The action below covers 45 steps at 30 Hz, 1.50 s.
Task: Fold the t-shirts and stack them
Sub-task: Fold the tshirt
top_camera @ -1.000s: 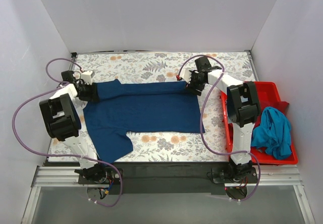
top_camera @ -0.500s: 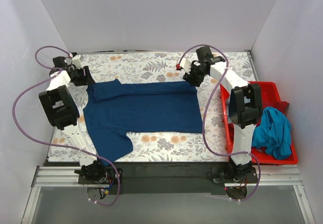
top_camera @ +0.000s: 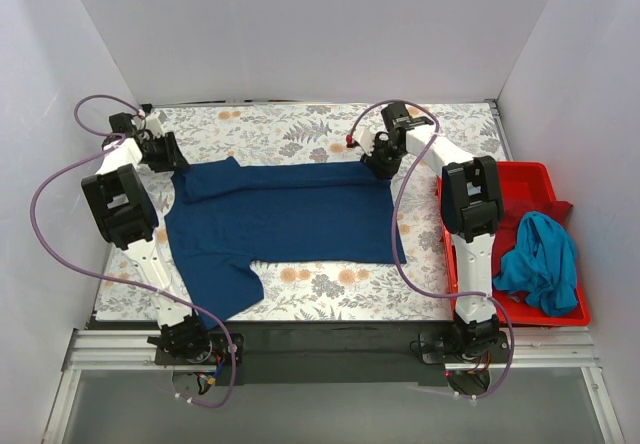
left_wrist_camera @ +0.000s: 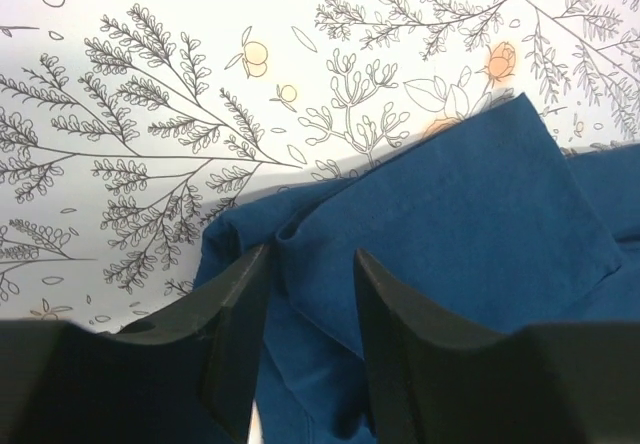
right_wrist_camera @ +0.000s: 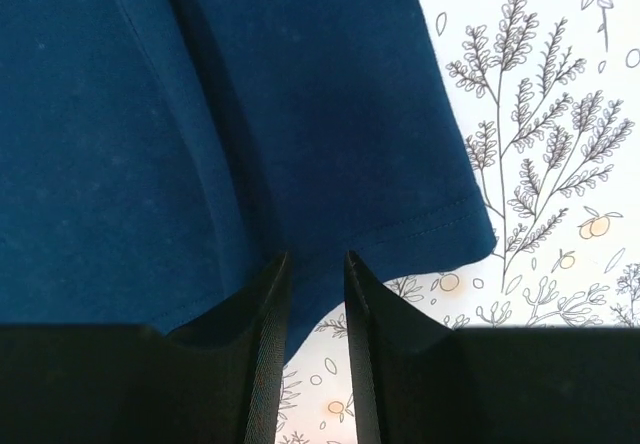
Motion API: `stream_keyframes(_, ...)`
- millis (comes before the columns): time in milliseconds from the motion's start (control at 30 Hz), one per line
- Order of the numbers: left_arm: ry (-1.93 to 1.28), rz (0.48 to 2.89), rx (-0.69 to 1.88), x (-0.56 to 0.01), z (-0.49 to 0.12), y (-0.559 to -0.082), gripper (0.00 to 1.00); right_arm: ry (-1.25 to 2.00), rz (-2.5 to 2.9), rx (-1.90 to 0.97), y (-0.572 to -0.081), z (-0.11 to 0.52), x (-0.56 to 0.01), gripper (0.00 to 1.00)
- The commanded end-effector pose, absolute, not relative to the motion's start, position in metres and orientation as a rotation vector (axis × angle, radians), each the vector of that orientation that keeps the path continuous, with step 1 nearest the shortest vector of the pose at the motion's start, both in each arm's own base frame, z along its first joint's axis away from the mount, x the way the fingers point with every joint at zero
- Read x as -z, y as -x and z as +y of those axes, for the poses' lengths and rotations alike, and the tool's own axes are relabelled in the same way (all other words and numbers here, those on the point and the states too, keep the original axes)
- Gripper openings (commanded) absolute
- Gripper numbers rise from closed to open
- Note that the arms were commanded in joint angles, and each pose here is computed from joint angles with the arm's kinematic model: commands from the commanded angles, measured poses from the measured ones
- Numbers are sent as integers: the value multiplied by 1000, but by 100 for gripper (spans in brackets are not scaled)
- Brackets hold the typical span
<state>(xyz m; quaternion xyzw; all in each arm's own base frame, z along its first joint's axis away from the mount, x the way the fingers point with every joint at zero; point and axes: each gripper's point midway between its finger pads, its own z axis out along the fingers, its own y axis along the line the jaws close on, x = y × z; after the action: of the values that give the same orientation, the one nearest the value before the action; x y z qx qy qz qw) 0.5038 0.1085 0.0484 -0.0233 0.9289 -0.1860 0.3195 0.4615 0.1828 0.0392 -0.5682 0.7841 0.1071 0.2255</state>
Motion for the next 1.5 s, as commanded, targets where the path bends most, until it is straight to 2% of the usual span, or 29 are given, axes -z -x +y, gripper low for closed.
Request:
stream_keyframes(0,40,2406,490,-63,105,-514,36,1565,2171,-303,-456,181,-44,33)
stream_keyframes(167,23,2398,512,-65,100,-514,21,1595,2176,-289,-451,177,-40,31)
stream_keyframes(367,31,2406,505,-63,100,-516,18,1599,2171,-287,-450,177,-45,30)
stream_keyframes(433,19,2403,508,-66,98,-517,11,1594,2168,-289,-449,177,-50,30)
stream_keyframes(467,11,2402,524,-68,96,-516,0,1592,2163,-289,-448,177,-53,30)
stream_keyframes(633,-180,2302,687,-109,63,-495,0,1603,2166,-283,-443,174,-57,30)
stream_keyframes(667,-297,2248,715,-129,52,-483,0,1604,2169,-281,-442,173,-56,29)
stream_keyframes(767,-503,2199,793,-144,29,-444,0,1605,2184,-275,-439,170,-55,28)
stream_keyframes(967,-783,2205,936,-125,-2,-354,0,1598,2181,-247,-443,168,-60,28)
stream_keyframes(1133,-1107,2126,941,-100,-16,-283,0,1613,2179,-234,-440,166,-61,28)
stream_keyframes(1233,-1249,2080,895,-91,-16,-262,0,1616,2179,-225,-438,163,-63,28)
stream_keyframes(1267,-1280,2076,895,-84,-17,-254,13,1621,2176,-221,-437,163,-64,28)
stream_keyframes(1333,-1302,2069,843,-83,-14,-255,22,1633,2169,-213,-436,162,-65,28)
stream_keyframes(1467,-1272,2087,830,-90,-11,-262,27,1627,2154,-213,-435,162,-73,28)
